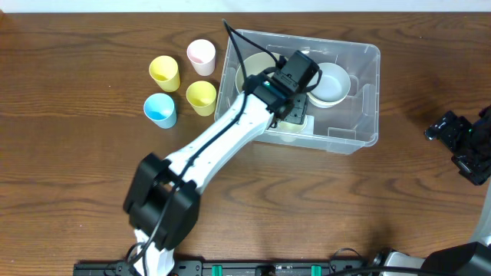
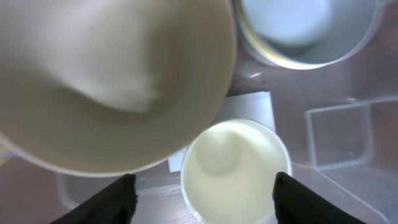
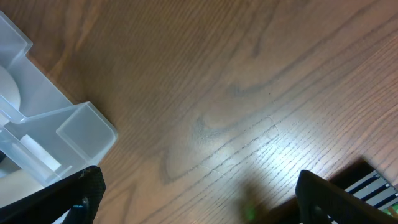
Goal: Pack container
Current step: 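Open the left gripper and withdraw it toward the light blue cup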
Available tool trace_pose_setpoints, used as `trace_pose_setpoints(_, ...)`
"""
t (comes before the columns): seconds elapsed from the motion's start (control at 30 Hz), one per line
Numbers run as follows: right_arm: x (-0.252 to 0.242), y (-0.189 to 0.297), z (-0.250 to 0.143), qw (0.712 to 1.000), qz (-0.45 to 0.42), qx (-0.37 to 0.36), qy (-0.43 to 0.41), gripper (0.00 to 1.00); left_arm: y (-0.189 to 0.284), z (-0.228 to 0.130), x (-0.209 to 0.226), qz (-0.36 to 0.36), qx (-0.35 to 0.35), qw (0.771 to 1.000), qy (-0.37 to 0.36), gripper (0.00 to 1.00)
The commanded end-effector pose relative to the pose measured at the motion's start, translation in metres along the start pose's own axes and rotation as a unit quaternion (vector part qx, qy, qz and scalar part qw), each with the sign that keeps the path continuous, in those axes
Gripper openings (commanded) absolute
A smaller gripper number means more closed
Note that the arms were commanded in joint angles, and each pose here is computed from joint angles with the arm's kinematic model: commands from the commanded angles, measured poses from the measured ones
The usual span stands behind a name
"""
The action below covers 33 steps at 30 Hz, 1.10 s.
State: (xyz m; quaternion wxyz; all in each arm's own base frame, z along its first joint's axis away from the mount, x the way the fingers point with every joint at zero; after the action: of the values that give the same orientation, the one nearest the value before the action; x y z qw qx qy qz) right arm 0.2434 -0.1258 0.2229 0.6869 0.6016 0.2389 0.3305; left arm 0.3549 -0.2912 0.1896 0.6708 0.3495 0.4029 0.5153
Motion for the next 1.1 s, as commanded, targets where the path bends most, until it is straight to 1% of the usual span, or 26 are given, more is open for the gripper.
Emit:
trace_pose_setpoints(0.0, -0.001, 0.000, 0.001, 1.000, 0.000, -0.001, 0.004, 0.99, 0.053, 0.027, 0.010, -0.007, -0.066, 0.998, 0.013, 0.85)
trace_pose_setpoints(0.17, -0.001, 0.000, 0.001, 1.000, 0.000, -0.001, 0.004, 0.99, 0.102, 0.040, 0.057, 0.026, -0.101, 0.993, 0.055, 0.97)
trace_pose_setpoints(0.27, -0.001, 0.000, 0.001, 1.000, 0.000, -0.001, 0.004, 0.99, 0.123, 0.043, 0.097, 0.065, -0.105, 0.988, 0.092, 0.98)
trace_pose_setpoints(0.4, -0.001, 0.000, 0.001, 1.000, 0.000, -0.001, 0.004, 0.99, 0.131, 0.040, 0.152, 0.117, -0.085, 0.974, 0.176, 0.98)
trace_pose_setpoints(0.57, -0.001, 0.000, 0.001, 1.000, 0.000, -0.001, 0.004, 0.99, 0.124, 0.033, 0.215, 0.170, -0.055, 0.950, 0.256, 0.98)
trace_pose_setpoints(0.67, -0.001, 0.000, 0.001, 1.000, 0.000, -0.001, 0.004, 0.99, 0.124, 0.028, 0.252, 0.195, -0.043, 0.928, 0.316, 0.98)
trace_pose_setpoints(0.8, -0.001, 0.000, 0.001, 1.000, 0.000, -0.001, 0.004, 0.99, 0.116, 0.018, 0.291, 0.216, -0.007, 0.907, 0.362, 0.98)
trace_pose_setpoints(0.9, -0.001, 0.000, 0.001, 1.000, 0.000, -0.001, 0.004, 0.99, 0.102, 0.009, 0.311, 0.229, 0.029, 0.894, 0.384, 0.98)
trace_pose_setpoints(1.07, -0.001, 0.000, 0.001, 1.000, 0.000, -0.001, 0.004, 0.99, 0.063, -0.001, 0.327, 0.223, 0.093, 0.884, 0.399, 0.98)
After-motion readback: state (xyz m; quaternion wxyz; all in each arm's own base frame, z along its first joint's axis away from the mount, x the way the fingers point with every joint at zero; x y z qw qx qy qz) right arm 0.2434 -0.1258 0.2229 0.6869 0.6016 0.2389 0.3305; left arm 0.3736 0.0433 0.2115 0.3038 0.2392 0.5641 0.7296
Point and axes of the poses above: each gripper's point midway between its finger pads, its own y axis back along the fingers, its own x axis along the line the jaws close on, z = x × y, the point moved 5 cm from there along y, back along the fingers, and after that the axes turned 9 degrees about y, right-handed, at the moved point
